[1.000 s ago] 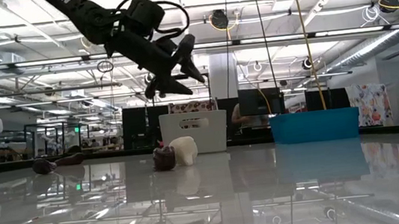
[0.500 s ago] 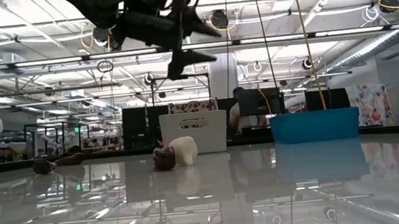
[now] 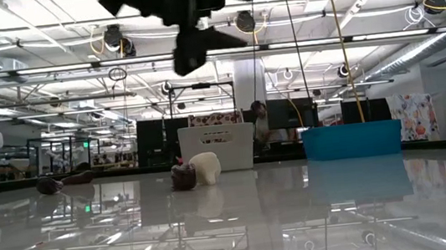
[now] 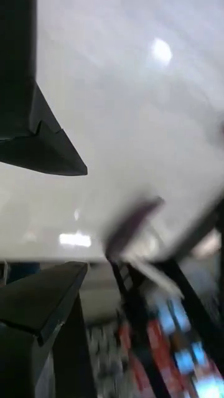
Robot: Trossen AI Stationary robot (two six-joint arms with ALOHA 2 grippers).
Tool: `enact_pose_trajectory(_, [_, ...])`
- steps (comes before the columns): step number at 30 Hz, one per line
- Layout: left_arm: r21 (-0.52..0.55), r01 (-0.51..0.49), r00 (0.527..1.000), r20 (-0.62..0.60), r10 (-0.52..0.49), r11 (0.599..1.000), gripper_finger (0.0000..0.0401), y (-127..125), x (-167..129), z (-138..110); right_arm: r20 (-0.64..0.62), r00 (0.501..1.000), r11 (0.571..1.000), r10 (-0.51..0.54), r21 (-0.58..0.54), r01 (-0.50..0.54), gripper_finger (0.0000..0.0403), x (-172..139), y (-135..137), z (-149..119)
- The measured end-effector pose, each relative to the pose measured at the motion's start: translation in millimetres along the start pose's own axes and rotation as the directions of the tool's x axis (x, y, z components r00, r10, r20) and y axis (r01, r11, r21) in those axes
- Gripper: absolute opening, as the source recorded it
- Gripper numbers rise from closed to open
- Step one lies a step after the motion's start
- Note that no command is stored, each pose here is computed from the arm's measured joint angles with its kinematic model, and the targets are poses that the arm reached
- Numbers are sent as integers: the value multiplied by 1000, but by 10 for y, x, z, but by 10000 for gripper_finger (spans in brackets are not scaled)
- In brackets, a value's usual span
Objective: Sort produce into baskets
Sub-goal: Put the garlic into the white bin
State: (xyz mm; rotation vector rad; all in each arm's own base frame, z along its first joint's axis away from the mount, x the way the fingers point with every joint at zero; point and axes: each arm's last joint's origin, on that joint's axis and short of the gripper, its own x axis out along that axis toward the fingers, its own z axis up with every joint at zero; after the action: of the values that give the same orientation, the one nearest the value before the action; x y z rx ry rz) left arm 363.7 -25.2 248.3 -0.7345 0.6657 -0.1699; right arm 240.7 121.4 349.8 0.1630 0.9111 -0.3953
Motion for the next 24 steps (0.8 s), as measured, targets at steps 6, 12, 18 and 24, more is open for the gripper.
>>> enact_pose_trajectory(6, [41, -248, 965, -73, 250, 968, 246, -222, 119, -463, 12, 1000, 999, 2, -37, -2, 256, 15, -8, 30])
enact_pose_trajectory(12, [143, -371, 919, -81, 385, 917, 246, -256, 191, -675, 27, 1000, 998, 8, -61, -6, 256, 32, -17, 68])
enact_pose_trajectory(18, [257, -424, 887, -79, 456, 868, 246, -141, 405, -798, 64, 997, 997, 33, -78, -28, 256, 50, -8, 134])
enact_pose_trajectory(24, [292, -496, 840, -77, 537, 818, 246, 39, 564, -869, 72, 997, 996, 38, -81, -32, 256, 53, -6, 147])
